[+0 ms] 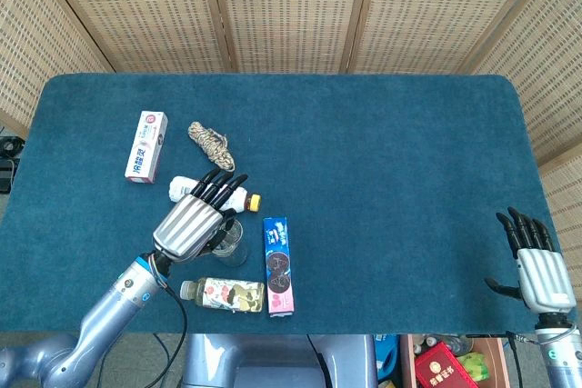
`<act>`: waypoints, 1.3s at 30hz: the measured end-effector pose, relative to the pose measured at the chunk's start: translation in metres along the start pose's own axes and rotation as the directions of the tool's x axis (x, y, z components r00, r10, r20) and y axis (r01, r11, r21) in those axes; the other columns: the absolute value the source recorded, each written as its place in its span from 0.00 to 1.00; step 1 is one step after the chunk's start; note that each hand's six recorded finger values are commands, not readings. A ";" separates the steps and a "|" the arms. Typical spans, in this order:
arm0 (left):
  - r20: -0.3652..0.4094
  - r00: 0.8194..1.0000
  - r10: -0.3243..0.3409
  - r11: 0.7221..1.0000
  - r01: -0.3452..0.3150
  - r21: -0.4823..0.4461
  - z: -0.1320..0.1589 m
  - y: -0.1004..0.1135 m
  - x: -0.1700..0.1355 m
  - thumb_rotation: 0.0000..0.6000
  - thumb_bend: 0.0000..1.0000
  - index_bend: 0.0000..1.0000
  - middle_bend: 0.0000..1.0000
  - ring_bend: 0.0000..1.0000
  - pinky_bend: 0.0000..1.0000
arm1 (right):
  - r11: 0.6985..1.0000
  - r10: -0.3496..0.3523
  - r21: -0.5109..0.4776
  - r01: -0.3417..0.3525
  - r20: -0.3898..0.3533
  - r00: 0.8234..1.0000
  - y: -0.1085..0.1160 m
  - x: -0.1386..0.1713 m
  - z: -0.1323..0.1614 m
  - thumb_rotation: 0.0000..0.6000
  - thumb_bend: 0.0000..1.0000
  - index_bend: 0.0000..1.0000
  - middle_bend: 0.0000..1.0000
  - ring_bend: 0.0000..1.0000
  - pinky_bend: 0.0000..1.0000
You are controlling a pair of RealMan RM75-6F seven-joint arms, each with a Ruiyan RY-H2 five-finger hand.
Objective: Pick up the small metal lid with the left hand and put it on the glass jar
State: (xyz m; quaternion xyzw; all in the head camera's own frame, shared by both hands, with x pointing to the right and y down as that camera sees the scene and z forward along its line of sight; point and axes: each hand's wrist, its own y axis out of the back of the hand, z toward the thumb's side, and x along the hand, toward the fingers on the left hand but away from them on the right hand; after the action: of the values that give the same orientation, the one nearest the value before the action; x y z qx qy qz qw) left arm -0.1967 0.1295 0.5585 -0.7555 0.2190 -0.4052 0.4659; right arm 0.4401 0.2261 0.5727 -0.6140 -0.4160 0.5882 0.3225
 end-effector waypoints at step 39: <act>-0.018 1.000 -0.009 0.999 0.010 0.032 -0.004 -0.008 -0.003 1.00 0.50 0.57 0.00 0.00 0.00 | 1.000 -0.006 -0.007 0.006 0.001 1.000 0.002 0.000 0.000 1.00 0.02 0.00 0.00 0.00 0.00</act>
State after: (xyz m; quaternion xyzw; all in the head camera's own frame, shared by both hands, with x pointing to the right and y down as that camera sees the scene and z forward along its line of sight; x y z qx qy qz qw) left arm -0.2022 0.1333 0.5656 -0.7453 0.2131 -0.4177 0.4738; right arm 0.4408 0.2251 0.5714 -0.6136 -0.4202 0.5860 0.3219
